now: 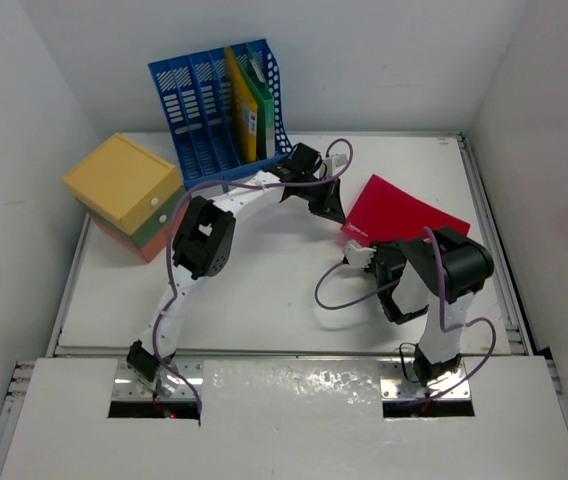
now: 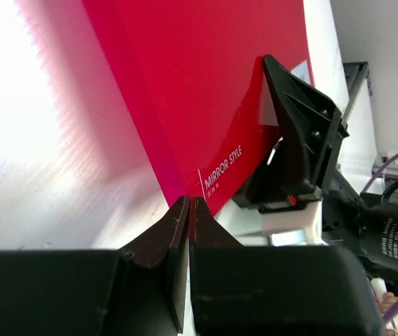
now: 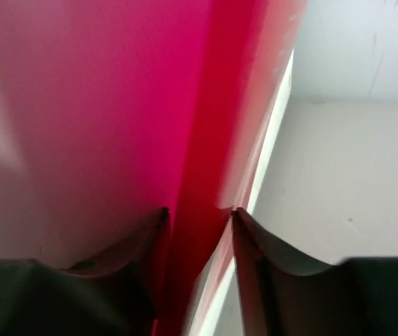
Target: Organize the desk
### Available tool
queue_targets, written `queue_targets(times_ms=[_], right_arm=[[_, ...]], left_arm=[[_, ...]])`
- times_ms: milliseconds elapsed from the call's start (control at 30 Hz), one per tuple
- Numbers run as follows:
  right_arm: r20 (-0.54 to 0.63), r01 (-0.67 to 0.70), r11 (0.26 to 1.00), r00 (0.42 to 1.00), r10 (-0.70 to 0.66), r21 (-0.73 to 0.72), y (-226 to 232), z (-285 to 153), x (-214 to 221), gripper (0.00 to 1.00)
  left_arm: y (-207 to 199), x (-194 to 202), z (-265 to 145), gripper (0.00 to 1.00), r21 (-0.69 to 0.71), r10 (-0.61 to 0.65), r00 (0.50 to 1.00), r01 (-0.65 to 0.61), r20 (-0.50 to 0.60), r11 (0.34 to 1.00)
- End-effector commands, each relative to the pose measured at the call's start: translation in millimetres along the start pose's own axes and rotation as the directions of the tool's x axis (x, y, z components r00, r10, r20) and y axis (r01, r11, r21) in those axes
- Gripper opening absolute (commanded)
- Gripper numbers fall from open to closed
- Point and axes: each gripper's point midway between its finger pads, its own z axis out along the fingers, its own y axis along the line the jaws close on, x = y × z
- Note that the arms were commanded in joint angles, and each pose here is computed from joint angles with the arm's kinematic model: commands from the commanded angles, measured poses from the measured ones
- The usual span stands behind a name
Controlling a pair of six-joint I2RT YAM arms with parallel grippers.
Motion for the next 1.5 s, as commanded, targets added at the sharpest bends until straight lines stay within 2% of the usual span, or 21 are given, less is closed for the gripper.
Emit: queue_targets(times_ms=[0, 100, 167, 300, 333, 400, 433, 500, 633, 733, 867, 967, 1033, 1100, 1133, 1200, 1233, 1300, 1400, 1433, 1467], right_arm=[[-0.024, -0.025, 0.962, 0.999, 0.033, 0.272, -58, -3, -2, 0.39], [0.008, -0.099, 0.976, 0.995, 0.099, 0.195, -42, -3, -4, 0.25], [0.032, -0.13, 0.975, 0.992, 0.126, 0.178, -45, -4, -9, 0.0], [0.061, -0.192, 0.952, 0.981, 0.183, 0.237, -67, -8, -14, 0.0], [0.081, -0.226, 0.937, 0.974, 0.212, 0.266, -79, -13, -16, 0.0], [0.08, -0.272, 0.93, 0.962, 0.26, 0.246, -81, -13, -18, 0.0], [0.084, -0.289, 0.929, 0.957, 0.276, 0.233, -83, -13, -20, 0.0], [0.11, -0.338, 0.926, 0.94, 0.323, 0.167, -85, -13, -31, 0.0], [0.149, -0.391, 0.916, 0.915, 0.375, 0.095, -92, -18, -45, 0.0], [0.176, -0.426, 0.902, 0.895, 0.409, 0.071, -100, -24, -51, 0.0], [0.219, -0.486, 0.873, 0.856, 0.468, 0.034, -117, -32, -65, 0.0], [0.275, -0.572, 0.82, 0.793, 0.544, 0.025, -144, -41, -79, 0.0], [0.324, -0.604, 0.797, 0.755, 0.571, 0.003, -168, -47, -95, 0.0], [0.399, -0.665, 0.747, 0.681, 0.615, -0.016, -201, -58, -114, 0.0], [0.437, -0.67, 0.74, 0.651, 0.621, -0.054, -210, -62, -125, 0.0], [0.524, -0.722, 0.686, 0.551, 0.649, -0.09, -249, -78, -147, 0.0], [0.558, -0.729, 0.675, 0.513, 0.652, -0.118, -262, -84, -157, 0.0], [0.627, -0.766, 0.627, 0.421, 0.656, -0.142, -306, -100, -176, 0.0], [0.706, -0.819, 0.552, 0.296, 0.643, -0.159, -367, -109, -200, 0.0], [0.748, -0.85, 0.488, 0.191, 0.636, -0.198, -401, -124, -210, 0.0], [0.768, -0.849, 0.471, 0.132, 0.627, -0.238, -414, -131, -222, 0.0]], left_arm=[[-20, -26, -20, 0.0, 0.01, 0.086, 0.994, -0.087, 0.068, 0.996], [-20, -26, -21, 0.0, 0.0, 0.096, 0.993, -0.097, 0.07, 0.995], [-21, -28, -24, 0.0, -0.006, 0.108, 0.992, -0.108, 0.072, 0.994], [-23, -30, -32, 0.0, -0.036, 0.145, 0.987, -0.143, 0.072, 0.989], [-26, -33, -35, 0.08, -0.046, 0.16, 0.984, -0.157, 0.076, 0.987], [-33, -42, -49, 0.43, -0.087, 0.211, 0.974, -0.204, 0.084, 0.975], [-37, -47, -57, 0.73, -0.101, 0.231, 0.968, -0.222, 0.093, 0.97], [-51, -64, -85, 0.99, -0.148, 0.279, 0.949, -0.258, 0.146, 0.955], [-74, -106, -154, 1.0, -0.285, 0.362, 0.886, -0.281, 0.29, 0.917], [-98, -134, -227, 1.0, -0.411, 0.443, 0.804, -0.277, 0.395, 0.869], [-136, -141, -299, 1.0, -0.545, 0.566, 0.688, -0.287, 0.455, 0.788], [-176, -134, -360, 0.99, -0.641, 0.66, 0.575, -0.28, 0.483, 0.714], [-181, -129, -389, 1.0, -0.696, 0.686, 0.539, -0.232, 0.489, 0.679], [-189, -116, -422, 1.0, -0.757, 0.725, 0.491, -0.182, 0.483, 0.627], [-179, -110, -429, 1.0, -0.783, 0.729, 0.501, -0.15, 0.466, 0.604], [-181, -98, -463, 1.0, -0.835, 0.761, 0.466, -0.079, 0.452, 0.545], [-166, -94, -473, 1.0, -0.852, 0.757, 0.484, -0.044, 0.439, 0.522], [-158, -86, -493, 0.99, -0.858, 0.758, 0.48, -0.02, 0.442, 0.513], [-93, -74, -528, 1.0, -0.869, 0.701, 0.554, 0.09, 0.449, 0.486], [-78, -73, -529, 1.0, -0.864, 0.684, 0.57, 0.1, 0.456, 0.493], [-68, -74, -531, 0.99, -0.858, 0.673, 0.574, 0.107, 0.466, 0.503]])
